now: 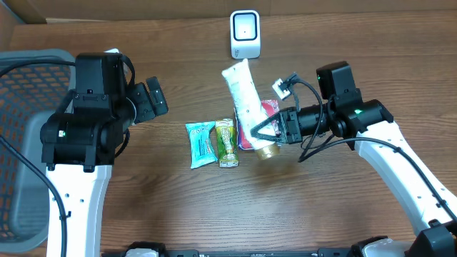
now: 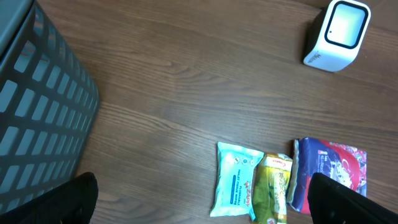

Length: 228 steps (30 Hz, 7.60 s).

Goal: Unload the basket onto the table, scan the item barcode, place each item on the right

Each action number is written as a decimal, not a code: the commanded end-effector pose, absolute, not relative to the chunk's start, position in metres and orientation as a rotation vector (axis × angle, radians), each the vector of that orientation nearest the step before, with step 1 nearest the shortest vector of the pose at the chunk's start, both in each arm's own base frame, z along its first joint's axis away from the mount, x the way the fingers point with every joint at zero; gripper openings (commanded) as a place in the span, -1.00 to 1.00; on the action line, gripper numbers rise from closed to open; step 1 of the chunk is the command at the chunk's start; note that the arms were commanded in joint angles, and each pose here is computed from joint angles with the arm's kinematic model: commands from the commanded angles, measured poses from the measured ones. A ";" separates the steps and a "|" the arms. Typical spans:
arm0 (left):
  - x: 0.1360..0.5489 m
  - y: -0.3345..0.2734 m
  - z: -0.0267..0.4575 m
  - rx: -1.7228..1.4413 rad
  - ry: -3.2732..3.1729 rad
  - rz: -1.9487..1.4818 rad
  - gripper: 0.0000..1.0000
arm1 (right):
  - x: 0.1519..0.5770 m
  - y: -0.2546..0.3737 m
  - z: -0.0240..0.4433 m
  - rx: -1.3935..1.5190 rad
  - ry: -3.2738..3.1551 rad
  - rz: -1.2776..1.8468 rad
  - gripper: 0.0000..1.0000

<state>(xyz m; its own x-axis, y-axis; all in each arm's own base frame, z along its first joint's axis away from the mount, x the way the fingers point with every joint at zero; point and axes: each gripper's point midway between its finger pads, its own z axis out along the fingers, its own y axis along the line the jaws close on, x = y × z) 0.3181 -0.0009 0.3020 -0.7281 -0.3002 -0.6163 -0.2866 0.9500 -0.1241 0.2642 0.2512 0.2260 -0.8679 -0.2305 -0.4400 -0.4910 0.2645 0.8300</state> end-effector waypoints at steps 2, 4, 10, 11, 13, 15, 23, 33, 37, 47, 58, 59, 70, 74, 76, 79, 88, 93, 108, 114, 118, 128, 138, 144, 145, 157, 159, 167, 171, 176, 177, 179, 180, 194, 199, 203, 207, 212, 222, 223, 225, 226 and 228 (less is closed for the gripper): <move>0.319 0.002 0.304 -0.431 2.417 -0.017 0.99 | 0.283 0.229 0.194 -0.766 2.392 1.197 -0.93; 0.319 0.002 0.304 -0.431 2.417 -0.017 0.99 | 0.278 0.225 0.187 -0.825 2.400 1.159 -0.93; 0.319 0.002 0.304 -0.431 2.417 -0.017 0.99 | 0.274 0.223 0.185 -0.887 2.381 1.143 -0.93; 0.319 0.002 0.304 -0.431 2.417 -0.017 0.99 | 0.274 0.223 0.185 -0.887 2.380 1.145 -0.93; 0.319 0.002 0.304 -0.431 2.417 -0.017 0.99 | 0.271 0.226 0.189 -0.892 2.362 1.191 -0.93; 0.319 0.002 0.304 -0.431 2.417 -0.017 0.99 | 0.263 0.234 0.202 -0.888 2.313 1.328 -0.93; 0.319 0.002 0.304 -0.431 2.417 -0.017 0.99 | 0.247 0.226 0.276 -0.753 1.998 1.930 -0.92; 0.319 0.002 0.304 -0.431 2.417 -0.017 0.99 | 0.276 0.194 0.299 -0.332 2.113 2.166 -0.93; 0.319 0.002 0.304 -0.431 2.417 -0.017 0.99 | 0.280 0.192 0.302 -0.351 2.095 2.149 -0.93; 0.319 0.002 0.304 -0.431 2.417 -0.017 0.99 | 0.283 0.192 0.304 -0.402 2.063 2.119 -0.93; 0.319 0.002 0.304 -0.431 2.417 -0.017 0.99 | 0.294 0.193 0.294 -0.492 2.027 1.943 -0.93; 0.319 0.002 0.304 -0.431 2.417 -0.017 0.99 | 0.297 0.193 0.289 -0.470 2.055 1.901 -0.93; 0.319 0.002 0.304 -0.431 2.417 -0.017 0.99 | 0.323 0.159 0.183 -0.209 2.487 1.332 -0.93; 0.319 0.002 0.304 -0.431 2.417 -0.017 0.99 | 0.330 0.154 0.143 -0.135 2.564 1.363 -0.93; 0.319 0.002 0.304 -0.431 2.417 -0.017 0.99 | 0.333 0.158 0.126 -0.144 2.566 1.449 -0.93; 0.319 0.002 0.304 -0.431 2.417 -0.017 0.99 | 0.337 0.157 0.103 -0.105 2.586 1.520 -0.93; 0.319 0.002 0.304 -0.431 2.417 -0.017 0.99 | 0.337 0.131 0.020 0.147 2.754 1.534 -0.20; 0.319 0.002 0.304 -0.431 2.417 -0.017 0.99 | 0.346 0.104 0.014 0.249 2.770 1.432 0.28; 0.319 0.002 0.304 -0.431 2.417 -0.017 0.99 | 0.383 0.044 0.082 0.241 2.776 0.939 0.31; 0.319 0.002 0.304 -0.431 2.417 -0.017 0.99 | 0.362 0.078 0.116 0.087 2.807 0.882 -0.53; 0.319 0.002 0.304 -0.431 2.417 -0.017 0.99 | 0.339 0.097 0.093 0.071 2.946 0.760 -0.93; 0.319 0.002 0.304 -0.431 2.417 -0.017 0.99 | 0.297 0.130 0.060 -0.060 3.082 0.714 -0.93; 0.319 0.002 0.304 -0.431 2.417 -0.017 0.99 | 0.303 0.084 0.024 0.270 3.085 0.288 -0.92; 0.319 0.002 0.304 -0.431 2.417 -0.017 0.99 | 0.319 0.055 0.020 0.368 2.996 0.046 -0.92; 0.319 0.002 0.304 -0.431 2.417 -0.017 0.99 | 0.325 0.043 0.021 0.424 2.952 -0.037 -0.92; 0.319 0.002 0.304 -0.431 2.417 -0.017 0.99 | 0.408 0.027 0.048 0.652 2.599 0.305 0.02; 0.319 0.002 0.304 -0.431 2.417 -0.017 0.99 | 0.400 0.050 0.052 0.693 2.640 0.576 0.40; 0.319 0.002 0.304 -0.431 2.417 -0.017 0.99 | 0.378 0.085 0.053 0.971 2.689 0.816 0.64; 0.319 0.002 0.304 -0.431 2.417 -0.017 0.99 | 0.383 0.078 0.038 1.186 2.613 0.598 0.64; 0.319 0.002 0.304 -0.430 2.417 -0.017 0.99 | 0.395 0.089 0.022 1.343 2.512 0.543 0.62; 0.319 0.002 0.304 -0.431 2.417 -0.017 0.99 | 0.398 0.089 0.020 1.355 2.494 0.536 0.61; 0.319 0.002 0.304 -0.431 2.417 -0.017 0.99 | 0.404 0.090 0.016 1.372 2.460 0.527 0.57; 0.319 0.002 0.304 -0.431 2.417 -0.017 0.99 | 0.406 0.090 0.014 1.380 2.446 0.525 0.55; 0.319 0.002 0.304 -0.431 2.417 -0.017 0.99 | 0.427 0.065 0.014 1.283 2.340 0.360 -0.41; 0.319 0.002 0.304 -0.430 2.417 -0.017 0.99 | 0.441 0.081 0.024 0.947 2.443 0.465 -0.54; 0.319 0.002 0.304 -0.430 2.417 -0.017 0.99 | 0.442 0.086 0.028 0.640 2.526 0.546 -0.57; 0.319 0.002 0.304 -0.431 2.417 -0.017 0.99 | 0.417 0.076 0.017 0.374 2.667 0.558 -0.58; 0.319 0.002 0.304 -0.431 2.417 -0.017 0.99 | 0.390 0.044 0.003 0.454 2.775 0.540 -0.57; 0.319 0.002 0.304 -0.431 2.417 -0.017 0.99 | 0.412 0.067 0.032 0.639 2.606 0.960 0.34; 0.319 0.002 0.304 -0.431 2.417 -0.017 0.99 | 0.415 0.068 0.032 0.658 2.596 0.955 0.38; 0.319 0.002 0.304 -0.431 2.417 -0.017 0.99 | 0.423 0.073 0.033 0.663 2.568 0.963 0.40; 0.319 0.002 0.304 -0.430 2.417 -0.017 0.99 | 0.428 0.077 0.032 0.661 2.554 0.971 0.41; 0.319 0.002 0.304 -0.431 2.417 -0.017 0.99 | 0.435 0.083 0.027 0.679 2.532 0.990 0.41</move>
